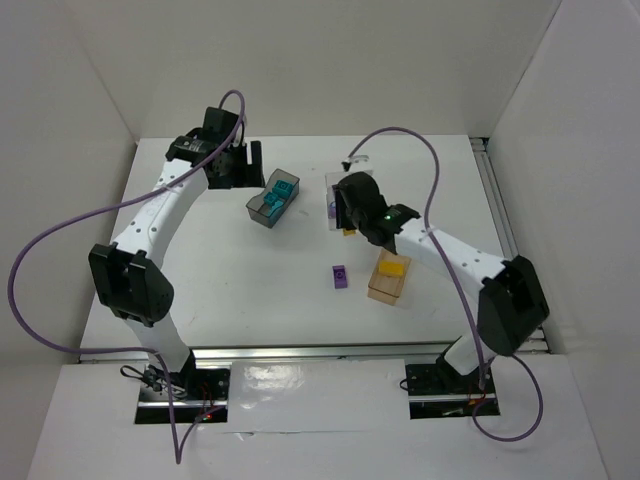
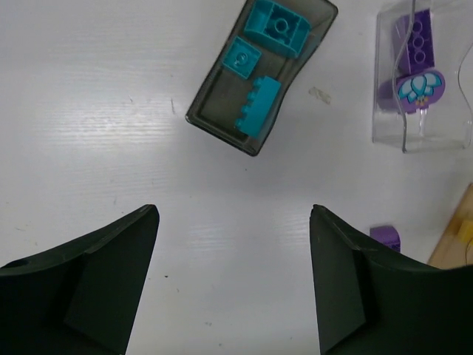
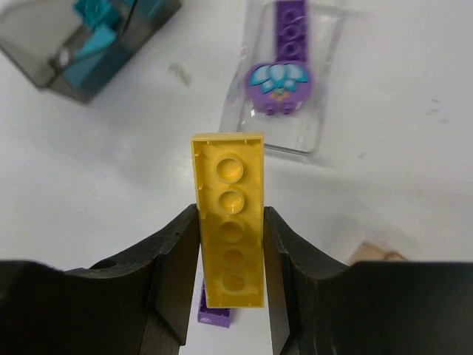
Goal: Sort the legos into containers by color
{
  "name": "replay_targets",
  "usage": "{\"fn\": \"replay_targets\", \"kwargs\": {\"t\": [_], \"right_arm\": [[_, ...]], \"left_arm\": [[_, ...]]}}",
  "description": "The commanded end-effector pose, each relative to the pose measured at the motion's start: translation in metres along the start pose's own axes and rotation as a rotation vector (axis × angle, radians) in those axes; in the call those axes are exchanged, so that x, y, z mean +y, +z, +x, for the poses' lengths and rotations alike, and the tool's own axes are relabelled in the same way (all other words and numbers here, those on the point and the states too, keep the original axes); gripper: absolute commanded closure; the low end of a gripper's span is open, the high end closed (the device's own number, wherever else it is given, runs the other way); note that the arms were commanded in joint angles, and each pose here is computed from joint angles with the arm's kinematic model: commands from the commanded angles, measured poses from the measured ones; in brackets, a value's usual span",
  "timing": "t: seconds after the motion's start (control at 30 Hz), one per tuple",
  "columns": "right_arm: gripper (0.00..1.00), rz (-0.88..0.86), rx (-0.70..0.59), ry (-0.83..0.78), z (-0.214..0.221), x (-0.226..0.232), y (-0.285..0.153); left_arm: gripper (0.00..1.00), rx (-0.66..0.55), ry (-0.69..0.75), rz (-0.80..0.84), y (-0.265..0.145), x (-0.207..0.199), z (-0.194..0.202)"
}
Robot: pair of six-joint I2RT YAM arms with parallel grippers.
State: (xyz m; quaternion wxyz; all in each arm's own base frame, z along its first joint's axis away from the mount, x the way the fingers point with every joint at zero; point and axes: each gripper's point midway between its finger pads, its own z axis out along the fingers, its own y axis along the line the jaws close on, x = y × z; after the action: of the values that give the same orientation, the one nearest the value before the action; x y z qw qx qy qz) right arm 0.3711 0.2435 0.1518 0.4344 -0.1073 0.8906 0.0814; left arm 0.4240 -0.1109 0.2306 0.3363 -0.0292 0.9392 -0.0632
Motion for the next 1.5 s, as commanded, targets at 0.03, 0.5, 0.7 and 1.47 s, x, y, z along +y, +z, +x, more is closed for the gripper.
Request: {"fn": "replay_targets", "kwargs": {"t": [0.03,0.5,0.7,1.47], "right_arm": [[0.78,0.240,-0.081,0.259,0.008,-0.050,-0.033],[0.77,0.356,0.034,0.464,0.100,-0.104,-0.061],[0.74,0.389,0.057,0.477,0.111,-0.109,-0.051],[0.19,0.394,-0.035,0.484,0.096,-0.121,-0.082]], "left_arm": [[0.14,0.030,0.043,0.077,-0.004,-0.030,0.023],[0.15,0.224,0.182,0.247,0.017,-0.161,0.127],[0.13,0.282,0.162,0.318,0.022,-0.195,0.165],[0.27,0.385,0.137,0.201,0.077,-0.213,0.225]]}}
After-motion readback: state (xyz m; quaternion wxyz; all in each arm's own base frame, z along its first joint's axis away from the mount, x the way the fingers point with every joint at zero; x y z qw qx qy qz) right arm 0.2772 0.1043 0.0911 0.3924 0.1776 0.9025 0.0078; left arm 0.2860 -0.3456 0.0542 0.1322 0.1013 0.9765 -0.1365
